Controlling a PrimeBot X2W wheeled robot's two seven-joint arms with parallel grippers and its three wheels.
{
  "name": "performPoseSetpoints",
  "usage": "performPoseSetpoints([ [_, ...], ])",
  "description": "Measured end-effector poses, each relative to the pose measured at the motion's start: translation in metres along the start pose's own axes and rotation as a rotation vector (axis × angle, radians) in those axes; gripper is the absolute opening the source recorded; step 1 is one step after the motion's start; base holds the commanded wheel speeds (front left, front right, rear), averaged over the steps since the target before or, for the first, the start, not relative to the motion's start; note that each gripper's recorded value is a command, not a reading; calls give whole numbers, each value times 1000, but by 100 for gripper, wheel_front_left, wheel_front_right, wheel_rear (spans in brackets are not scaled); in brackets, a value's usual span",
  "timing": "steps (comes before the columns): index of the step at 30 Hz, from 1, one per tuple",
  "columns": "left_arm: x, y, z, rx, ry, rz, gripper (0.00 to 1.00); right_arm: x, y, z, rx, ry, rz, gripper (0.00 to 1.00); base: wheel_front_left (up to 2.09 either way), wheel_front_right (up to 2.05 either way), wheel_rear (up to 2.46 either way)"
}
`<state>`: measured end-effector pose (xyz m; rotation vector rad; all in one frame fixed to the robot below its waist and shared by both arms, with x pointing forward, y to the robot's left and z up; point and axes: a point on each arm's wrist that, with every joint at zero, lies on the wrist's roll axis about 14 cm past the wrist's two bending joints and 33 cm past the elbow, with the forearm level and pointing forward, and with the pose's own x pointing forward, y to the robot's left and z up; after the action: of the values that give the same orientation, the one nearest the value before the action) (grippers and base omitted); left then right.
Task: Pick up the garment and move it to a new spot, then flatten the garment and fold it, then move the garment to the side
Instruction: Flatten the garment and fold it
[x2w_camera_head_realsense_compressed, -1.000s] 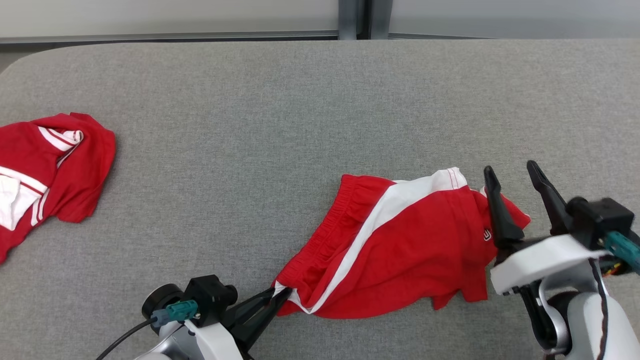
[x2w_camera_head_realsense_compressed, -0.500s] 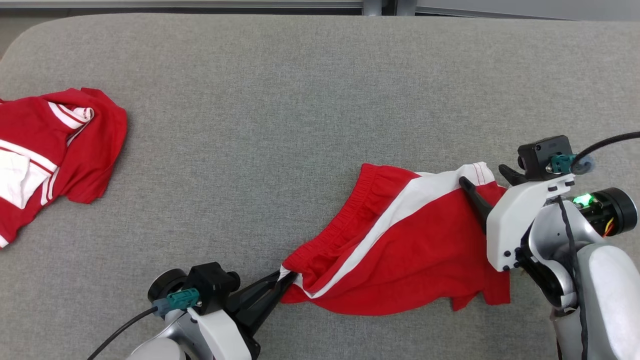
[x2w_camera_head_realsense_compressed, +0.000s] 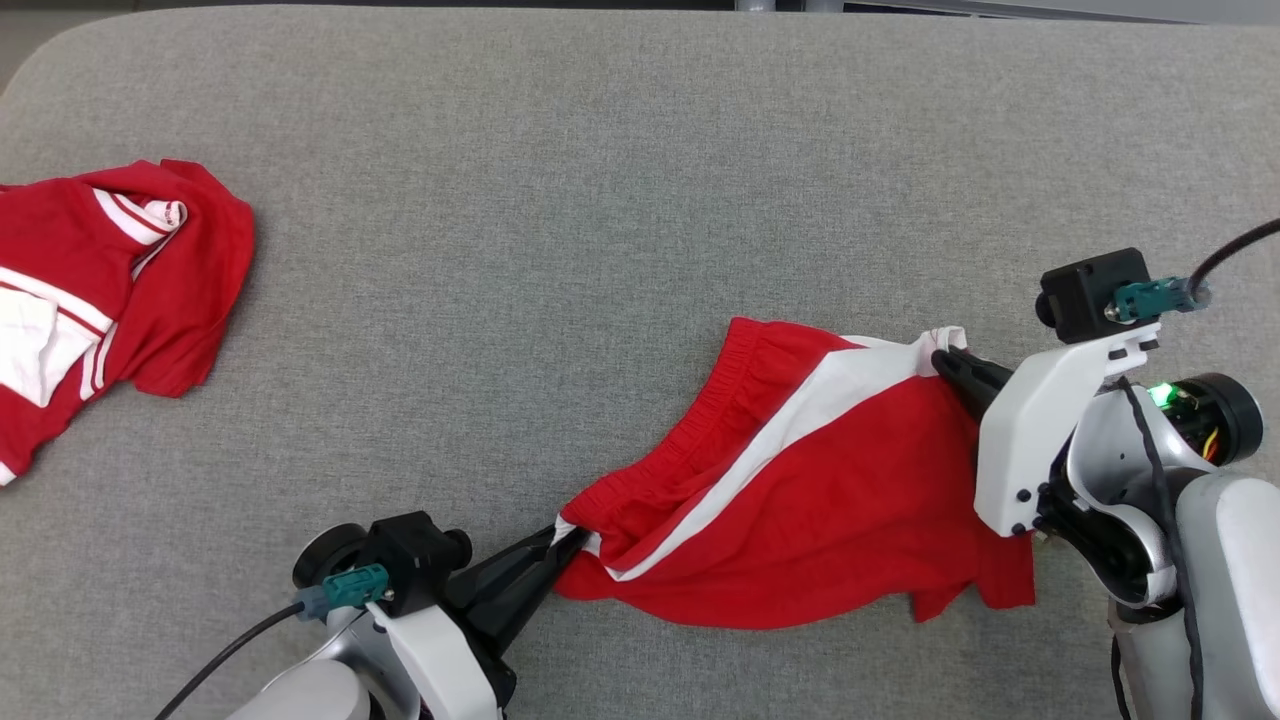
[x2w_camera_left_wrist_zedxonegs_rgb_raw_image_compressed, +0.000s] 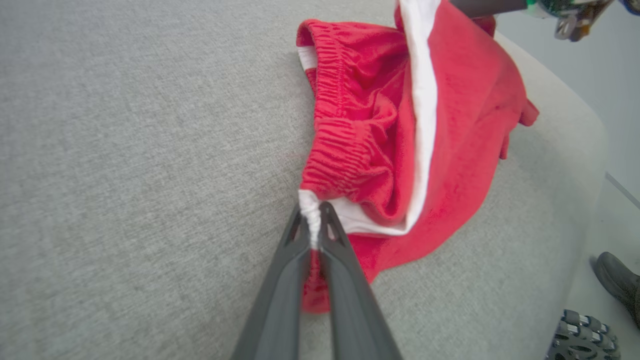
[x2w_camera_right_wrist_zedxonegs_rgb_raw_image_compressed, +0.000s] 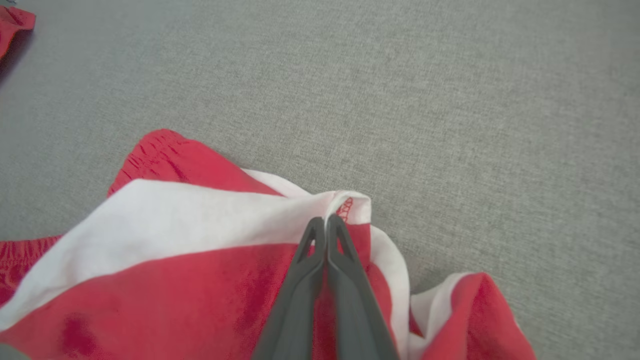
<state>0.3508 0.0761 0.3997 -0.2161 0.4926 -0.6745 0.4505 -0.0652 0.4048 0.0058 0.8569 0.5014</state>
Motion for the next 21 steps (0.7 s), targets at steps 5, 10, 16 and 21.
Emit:
performPoseSetpoints([
  [5,1,8,7,5,-32,20,0,-9,4,26,-14,-160,8,0,0,0,0],
  [10,0,21,21,16,-88,68,0,-24,6,40,-22,-325,-5,0,0,0,0],
  [16,-3,41,61,49,-220,147,0,-55,-1,61,-37,-575,-75,0,0,0,0],
  [21,-9,50,104,70,-352,201,0,-85,-4,70,-30,-760,-130,0,0,0,0],
])
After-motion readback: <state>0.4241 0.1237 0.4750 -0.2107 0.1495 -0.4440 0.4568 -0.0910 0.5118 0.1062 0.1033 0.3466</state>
